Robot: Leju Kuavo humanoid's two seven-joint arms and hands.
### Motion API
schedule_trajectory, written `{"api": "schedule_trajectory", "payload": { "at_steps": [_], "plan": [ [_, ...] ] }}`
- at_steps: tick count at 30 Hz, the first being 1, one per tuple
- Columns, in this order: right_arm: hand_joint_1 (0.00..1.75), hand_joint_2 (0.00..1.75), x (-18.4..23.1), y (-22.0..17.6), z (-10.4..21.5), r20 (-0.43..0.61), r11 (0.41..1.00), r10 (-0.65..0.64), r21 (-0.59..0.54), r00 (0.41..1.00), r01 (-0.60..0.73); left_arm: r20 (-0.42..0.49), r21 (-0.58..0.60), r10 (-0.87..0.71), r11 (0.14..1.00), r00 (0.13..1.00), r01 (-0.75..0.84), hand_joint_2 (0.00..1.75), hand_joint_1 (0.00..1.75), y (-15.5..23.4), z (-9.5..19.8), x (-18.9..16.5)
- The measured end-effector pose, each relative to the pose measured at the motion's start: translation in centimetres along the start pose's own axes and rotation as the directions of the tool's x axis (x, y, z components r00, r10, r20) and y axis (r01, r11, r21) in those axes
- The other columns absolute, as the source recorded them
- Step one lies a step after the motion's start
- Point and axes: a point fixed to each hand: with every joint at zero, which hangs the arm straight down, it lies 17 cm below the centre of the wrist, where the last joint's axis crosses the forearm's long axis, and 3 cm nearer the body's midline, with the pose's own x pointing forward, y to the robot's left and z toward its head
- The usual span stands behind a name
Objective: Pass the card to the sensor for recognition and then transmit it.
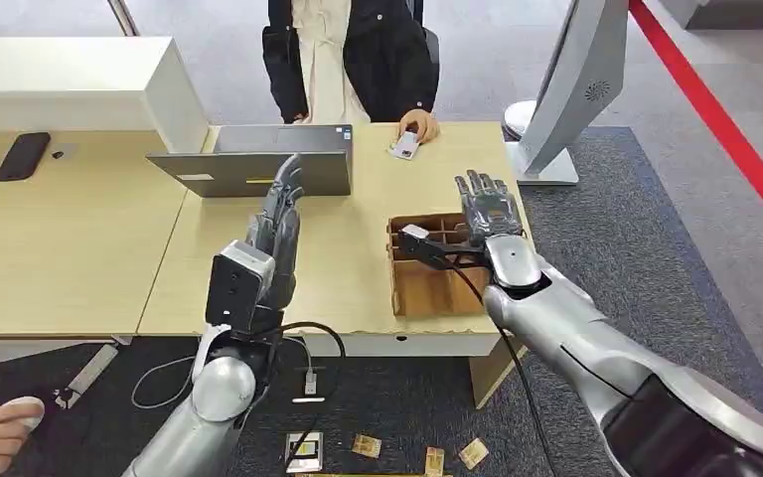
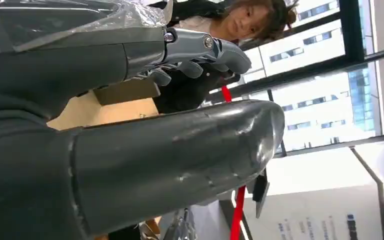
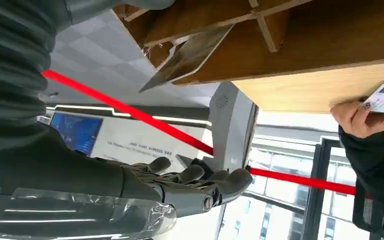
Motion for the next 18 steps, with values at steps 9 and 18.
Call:
{"api": "schedule_trajectory", "payload": {
  "at_steps": [9, 18],
  "plan": [
    [1.75, 1.75, 0.34, 0.20, 0.06, 0.005, 1.000, 0.007, 0.019, 1.000, -0.007, -0.002, 0.001, -0.003, 1.000, 1.000, 0.003, 0.00, 0.00, -0.01, 0.10, -0.08],
    [1.75, 1.75, 0.59, 0.34, 0.10, 0.012, 1.000, -0.003, 0.031, 1.000, 0.003, 0.000, 0.000, -0.009, 1.000, 1.000, 0.009, 0.00, 0.00, -0.09, 0.24, 0.03]
  ]
}}
